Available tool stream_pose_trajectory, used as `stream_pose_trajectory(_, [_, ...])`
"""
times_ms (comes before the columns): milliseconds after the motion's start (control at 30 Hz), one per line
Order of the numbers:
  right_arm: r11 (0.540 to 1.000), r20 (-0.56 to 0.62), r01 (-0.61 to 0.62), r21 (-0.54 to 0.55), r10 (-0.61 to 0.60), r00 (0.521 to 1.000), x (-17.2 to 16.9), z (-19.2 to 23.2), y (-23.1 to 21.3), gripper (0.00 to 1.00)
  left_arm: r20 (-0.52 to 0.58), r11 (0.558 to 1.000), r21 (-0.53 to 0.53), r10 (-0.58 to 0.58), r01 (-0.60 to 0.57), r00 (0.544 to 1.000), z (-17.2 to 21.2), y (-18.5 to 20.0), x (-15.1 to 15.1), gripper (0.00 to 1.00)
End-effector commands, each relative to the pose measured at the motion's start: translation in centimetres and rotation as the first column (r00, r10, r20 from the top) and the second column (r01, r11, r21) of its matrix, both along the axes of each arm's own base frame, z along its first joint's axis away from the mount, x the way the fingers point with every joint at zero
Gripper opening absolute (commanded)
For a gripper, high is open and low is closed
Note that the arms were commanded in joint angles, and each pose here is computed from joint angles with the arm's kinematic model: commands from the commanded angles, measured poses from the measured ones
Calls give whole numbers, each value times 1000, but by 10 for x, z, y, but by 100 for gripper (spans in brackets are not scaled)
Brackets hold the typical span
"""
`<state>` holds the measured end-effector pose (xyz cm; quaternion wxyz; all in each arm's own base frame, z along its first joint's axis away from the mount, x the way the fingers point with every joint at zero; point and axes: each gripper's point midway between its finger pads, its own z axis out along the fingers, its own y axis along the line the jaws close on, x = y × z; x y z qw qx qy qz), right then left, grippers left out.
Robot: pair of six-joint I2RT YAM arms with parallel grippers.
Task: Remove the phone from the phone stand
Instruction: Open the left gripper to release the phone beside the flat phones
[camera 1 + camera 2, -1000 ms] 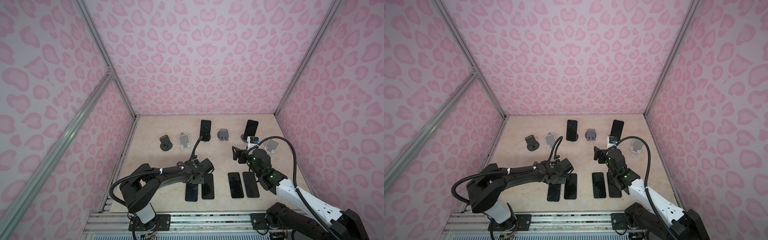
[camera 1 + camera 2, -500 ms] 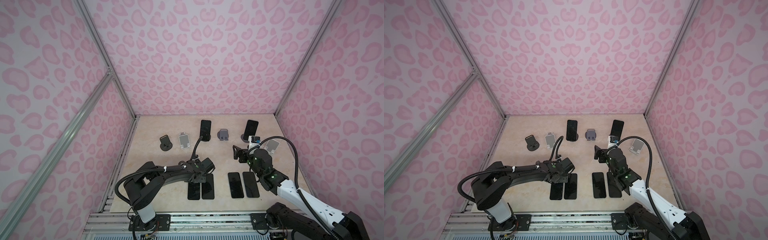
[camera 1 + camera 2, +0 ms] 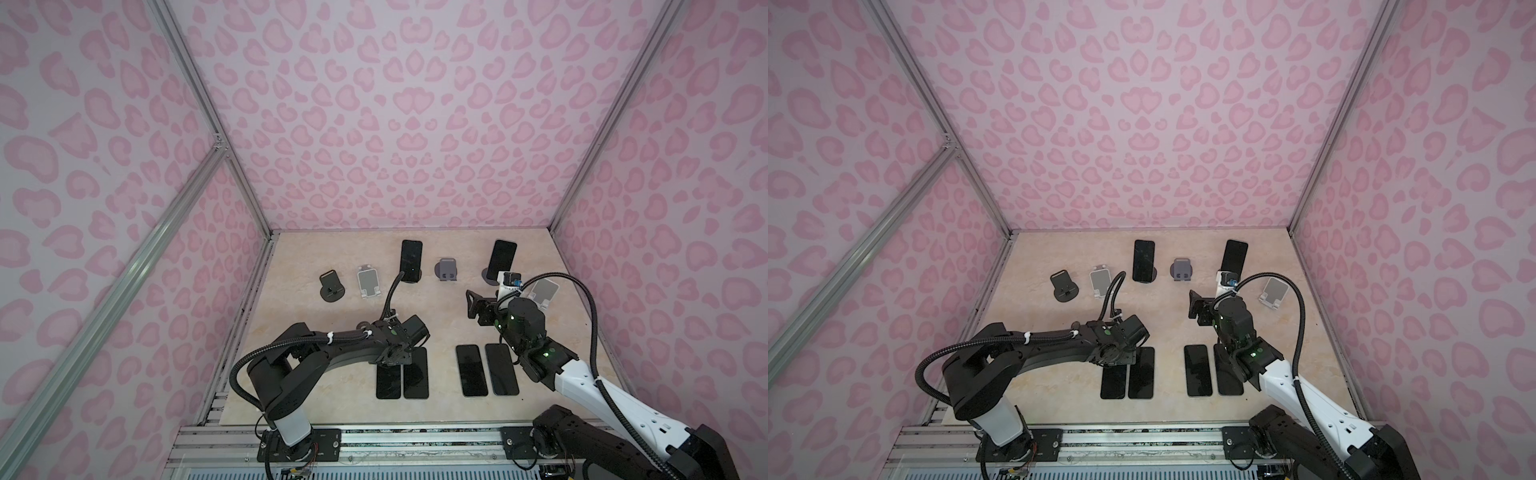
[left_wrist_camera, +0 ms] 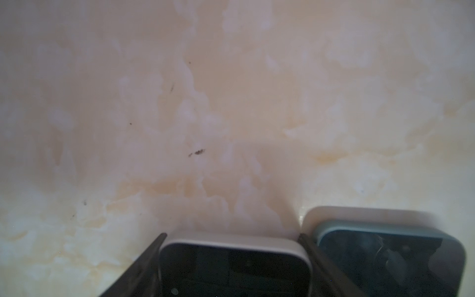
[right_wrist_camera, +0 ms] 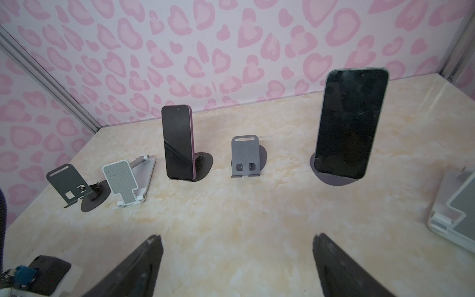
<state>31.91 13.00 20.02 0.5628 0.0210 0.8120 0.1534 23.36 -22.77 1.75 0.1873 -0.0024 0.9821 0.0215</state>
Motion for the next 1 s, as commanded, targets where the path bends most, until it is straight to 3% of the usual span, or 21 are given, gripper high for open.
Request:
stream_pose_trajectory(0, [1000,2,1,3,-1,1000,1,0,1,93,-1,999,37,22,-22,1000,-1,12,-3,79])
stream_pose_trajectory(433, [1000,-4,-6,2,6,1000,2,-1,3,93,16,1000,24,-9,8,1000,9,13,-4,82])
stream_pose_trajectory(600, [1000,-4,-5,-1,5,1000,2,-1,3,93,62,997,-15,-74,75,995,32,-1,0,84])
stream_pose_trajectory(967, [1000,-9,8,-28,-9,1000,3,-5,1,93,177,989,-94,-100,118,979,93,3,1,92])
